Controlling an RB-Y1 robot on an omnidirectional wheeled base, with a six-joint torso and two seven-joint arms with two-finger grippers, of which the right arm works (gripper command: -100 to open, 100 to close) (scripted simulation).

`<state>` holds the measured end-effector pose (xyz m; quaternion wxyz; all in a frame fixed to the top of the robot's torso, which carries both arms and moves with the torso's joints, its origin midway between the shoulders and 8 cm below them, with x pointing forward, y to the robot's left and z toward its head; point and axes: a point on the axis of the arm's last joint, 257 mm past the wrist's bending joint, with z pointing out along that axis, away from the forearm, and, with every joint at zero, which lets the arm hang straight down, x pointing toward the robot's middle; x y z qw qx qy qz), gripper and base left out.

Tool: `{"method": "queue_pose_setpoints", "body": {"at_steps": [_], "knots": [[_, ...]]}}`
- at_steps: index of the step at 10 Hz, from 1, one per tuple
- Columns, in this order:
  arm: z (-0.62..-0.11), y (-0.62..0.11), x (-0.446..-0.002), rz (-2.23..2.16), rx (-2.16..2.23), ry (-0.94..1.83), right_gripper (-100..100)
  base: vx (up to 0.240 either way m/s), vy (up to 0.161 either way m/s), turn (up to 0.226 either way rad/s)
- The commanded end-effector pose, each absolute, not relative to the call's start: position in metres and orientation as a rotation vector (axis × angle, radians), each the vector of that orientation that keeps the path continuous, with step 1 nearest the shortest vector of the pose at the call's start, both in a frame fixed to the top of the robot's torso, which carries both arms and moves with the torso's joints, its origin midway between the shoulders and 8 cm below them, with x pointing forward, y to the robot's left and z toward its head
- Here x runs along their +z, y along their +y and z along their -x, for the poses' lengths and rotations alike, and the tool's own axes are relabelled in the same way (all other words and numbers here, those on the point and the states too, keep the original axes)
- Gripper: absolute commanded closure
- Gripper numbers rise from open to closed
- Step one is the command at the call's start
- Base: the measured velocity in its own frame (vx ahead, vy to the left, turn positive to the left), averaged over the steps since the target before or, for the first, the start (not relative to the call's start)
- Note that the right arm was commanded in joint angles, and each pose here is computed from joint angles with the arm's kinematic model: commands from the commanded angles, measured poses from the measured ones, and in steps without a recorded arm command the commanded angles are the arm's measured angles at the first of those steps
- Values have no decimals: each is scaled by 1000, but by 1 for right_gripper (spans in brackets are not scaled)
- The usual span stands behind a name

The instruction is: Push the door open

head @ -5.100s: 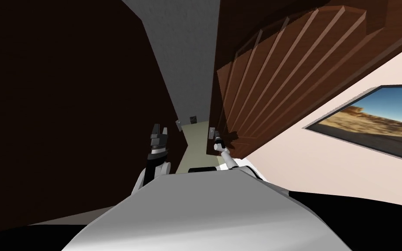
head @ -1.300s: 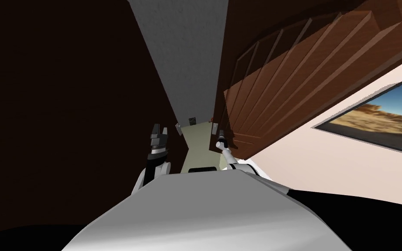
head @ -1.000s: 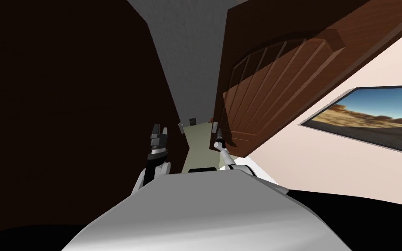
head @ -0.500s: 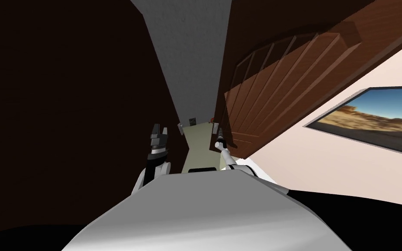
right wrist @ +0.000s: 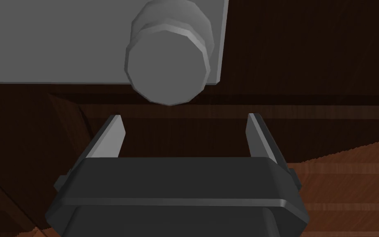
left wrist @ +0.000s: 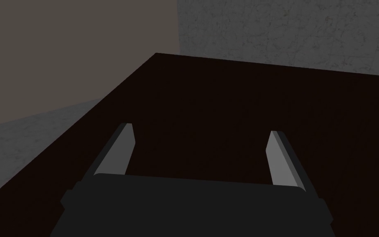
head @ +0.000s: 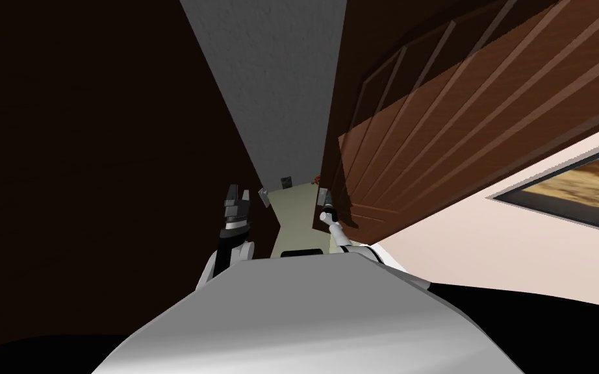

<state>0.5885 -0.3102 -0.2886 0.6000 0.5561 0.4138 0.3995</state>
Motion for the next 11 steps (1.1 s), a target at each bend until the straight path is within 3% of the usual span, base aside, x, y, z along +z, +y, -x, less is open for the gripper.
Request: {"method": "queue_pose_setpoints", "body": {"at_steps": [1,3,4,9,11], "knots": [[-587,-296,-293,-1308,944,956,-100,239,-5,40],[-588,-292,-294,-1312,949,957,-100,124,5,26],[-588,-292,-294,-1312,949,957,100,-10,2,-10],[-588,-292,-294,-1312,949,957,100,-13,-1,4],[-588,-314,-291,-1306,907,936,100,99,-21,-18]]}}
